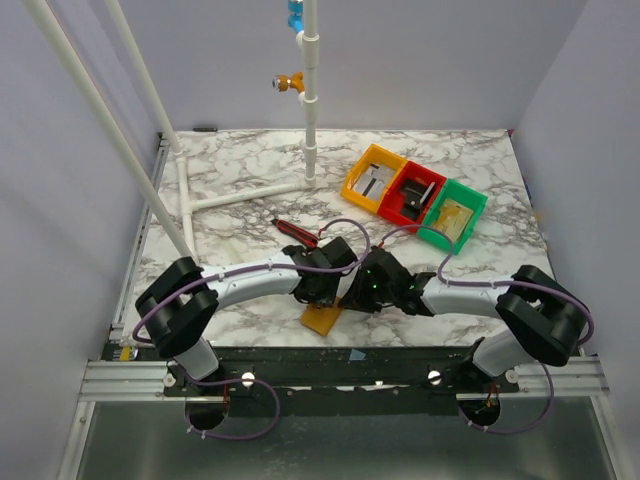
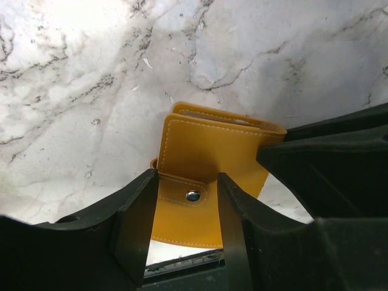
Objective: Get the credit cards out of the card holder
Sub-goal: Open the card holder at the center of the board.
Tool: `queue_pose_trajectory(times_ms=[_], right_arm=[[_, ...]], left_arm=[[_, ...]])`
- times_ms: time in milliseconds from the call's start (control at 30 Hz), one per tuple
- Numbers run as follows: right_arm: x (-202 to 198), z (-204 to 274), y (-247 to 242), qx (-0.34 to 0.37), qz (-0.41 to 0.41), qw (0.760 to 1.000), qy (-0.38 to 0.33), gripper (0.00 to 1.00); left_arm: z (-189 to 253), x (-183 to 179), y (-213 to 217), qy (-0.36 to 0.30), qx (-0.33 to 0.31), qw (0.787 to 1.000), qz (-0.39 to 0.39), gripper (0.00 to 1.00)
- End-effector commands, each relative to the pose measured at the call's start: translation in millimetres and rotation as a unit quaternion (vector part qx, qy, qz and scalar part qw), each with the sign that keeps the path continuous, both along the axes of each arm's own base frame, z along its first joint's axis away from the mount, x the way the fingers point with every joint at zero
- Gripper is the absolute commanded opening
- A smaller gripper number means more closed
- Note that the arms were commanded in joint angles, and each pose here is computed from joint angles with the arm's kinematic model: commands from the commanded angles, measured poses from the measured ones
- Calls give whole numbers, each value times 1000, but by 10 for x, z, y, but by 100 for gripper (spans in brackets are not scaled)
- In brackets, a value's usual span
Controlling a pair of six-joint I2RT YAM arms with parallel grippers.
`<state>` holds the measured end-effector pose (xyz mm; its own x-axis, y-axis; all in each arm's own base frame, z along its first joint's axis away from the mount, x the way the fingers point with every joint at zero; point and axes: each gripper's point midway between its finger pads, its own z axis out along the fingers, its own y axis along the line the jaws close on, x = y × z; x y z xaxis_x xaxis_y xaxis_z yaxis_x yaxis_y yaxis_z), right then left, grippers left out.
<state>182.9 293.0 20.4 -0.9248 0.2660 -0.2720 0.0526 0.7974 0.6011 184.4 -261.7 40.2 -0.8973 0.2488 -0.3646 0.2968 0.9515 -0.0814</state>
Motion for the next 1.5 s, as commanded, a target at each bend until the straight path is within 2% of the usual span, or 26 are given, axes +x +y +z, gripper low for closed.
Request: queue_pose_trajectory(times_ms=[0,400,567,733,967,1067,1100,1267,1467], right_arm=[[-115,-241,-152,-35,-3,999,31,26],[-110,-257,-140,-37,-3,999,34,24],[-115,-264,-152,-39,-3,999,35,23],[-114,-265,-156,-40,-4,999,35,23],[-113,-263,-166,-43,-3,999,32,22],[-108,-262,-175,-45,-3,999,30,22],[-105,-262,-176,-46,-3,999,30,22],[-108,-290,-189,-52,-2,998,31,20],[-100,-313,-202,-57,-2,998,30,19]], left_arm=[[47,-92,70,-10,20,1000,1,45],[-16,-172,171,-18,55,998,-4,44],[-75,-200,104,-14,54,998,-15,39],[-130,-255,48,-3,42,999,-26,39],[-259,-210,151,-12,75,997,-6,39],[-310,-193,220,-17,93,995,3,27],[-315,-184,230,-19,96,995,5,19],[-249,-154,197,-28,86,996,4,3],[-85,-155,135,-32,50,998,6,0]])
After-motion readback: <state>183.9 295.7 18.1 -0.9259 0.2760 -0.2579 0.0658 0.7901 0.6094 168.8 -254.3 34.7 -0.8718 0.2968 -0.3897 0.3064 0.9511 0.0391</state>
